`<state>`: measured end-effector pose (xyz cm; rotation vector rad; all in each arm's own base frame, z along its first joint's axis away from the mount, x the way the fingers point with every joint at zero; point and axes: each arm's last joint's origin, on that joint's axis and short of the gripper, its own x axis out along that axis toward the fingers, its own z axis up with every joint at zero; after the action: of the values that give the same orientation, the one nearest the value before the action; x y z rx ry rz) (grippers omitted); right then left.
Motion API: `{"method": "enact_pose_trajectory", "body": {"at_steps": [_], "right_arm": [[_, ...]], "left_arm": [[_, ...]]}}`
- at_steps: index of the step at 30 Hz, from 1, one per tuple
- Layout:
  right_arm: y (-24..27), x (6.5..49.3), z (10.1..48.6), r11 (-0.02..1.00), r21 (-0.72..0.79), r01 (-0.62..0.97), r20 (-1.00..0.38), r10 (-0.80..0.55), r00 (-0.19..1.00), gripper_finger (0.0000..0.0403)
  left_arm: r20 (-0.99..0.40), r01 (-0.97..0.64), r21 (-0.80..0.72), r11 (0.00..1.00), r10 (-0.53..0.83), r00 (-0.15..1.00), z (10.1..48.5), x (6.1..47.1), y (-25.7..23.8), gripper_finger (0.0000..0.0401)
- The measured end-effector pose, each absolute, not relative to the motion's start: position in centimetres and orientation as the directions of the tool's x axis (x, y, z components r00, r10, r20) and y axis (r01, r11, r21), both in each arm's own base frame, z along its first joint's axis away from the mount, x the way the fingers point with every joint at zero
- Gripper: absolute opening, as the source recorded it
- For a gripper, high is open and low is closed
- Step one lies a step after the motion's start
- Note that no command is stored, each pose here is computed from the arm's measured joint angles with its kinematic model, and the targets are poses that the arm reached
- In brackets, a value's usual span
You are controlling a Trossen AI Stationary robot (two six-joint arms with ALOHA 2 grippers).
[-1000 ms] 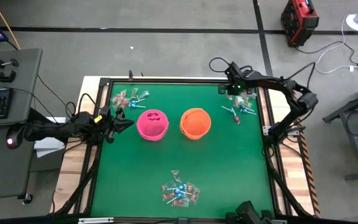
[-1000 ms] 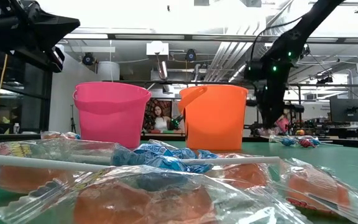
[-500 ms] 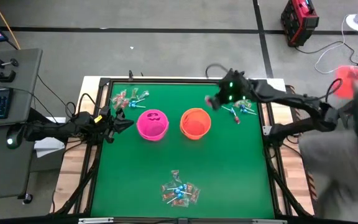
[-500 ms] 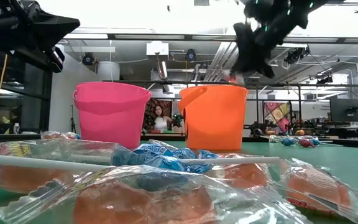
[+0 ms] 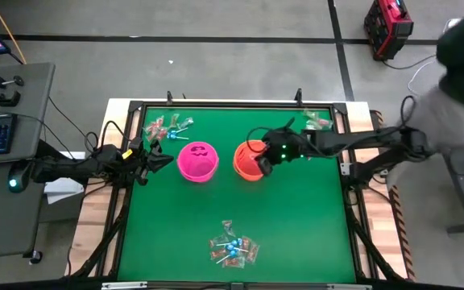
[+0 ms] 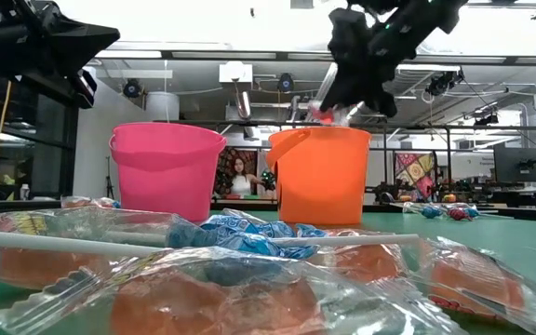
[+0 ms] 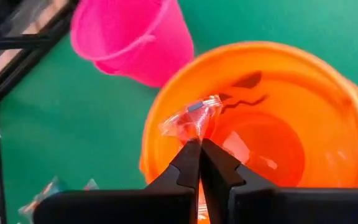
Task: Sort candy by brand, put in halloween buckets
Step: Put the red gummy into the orange bucket, then put the green gummy into the orange bucket
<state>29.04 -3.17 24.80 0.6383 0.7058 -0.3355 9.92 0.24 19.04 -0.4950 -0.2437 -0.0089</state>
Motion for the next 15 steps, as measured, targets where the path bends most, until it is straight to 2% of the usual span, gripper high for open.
{"method": "enact_pose_trajectory", "body": {"at_steps": [4,10,15], "right_arm": [[-3.3,29.6,23.6,0.772,0.41,0.486,-0.725,-0.048,0.687,0.0039],[-3.3,29.5,23.8,0.825,0.348,0.445,-0.718,-0.071,0.692,0.0149],[-3.9,30.1,26.8,0.862,0.319,0.395,-0.691,-0.074,0.719,0.0222]], "left_arm": [[0.234,0.067,-0.469,0.881,0.051,0.971,19.0,9.9,0.2,0.0001],[0.234,0.067,-0.469,0.881,0.051,0.971,19.0,9.9,0.2,0.0001],[0.234,0.067,-0.469,0.881,0.051,0.971,19.1,9.9,0.2,0.0001]]}}
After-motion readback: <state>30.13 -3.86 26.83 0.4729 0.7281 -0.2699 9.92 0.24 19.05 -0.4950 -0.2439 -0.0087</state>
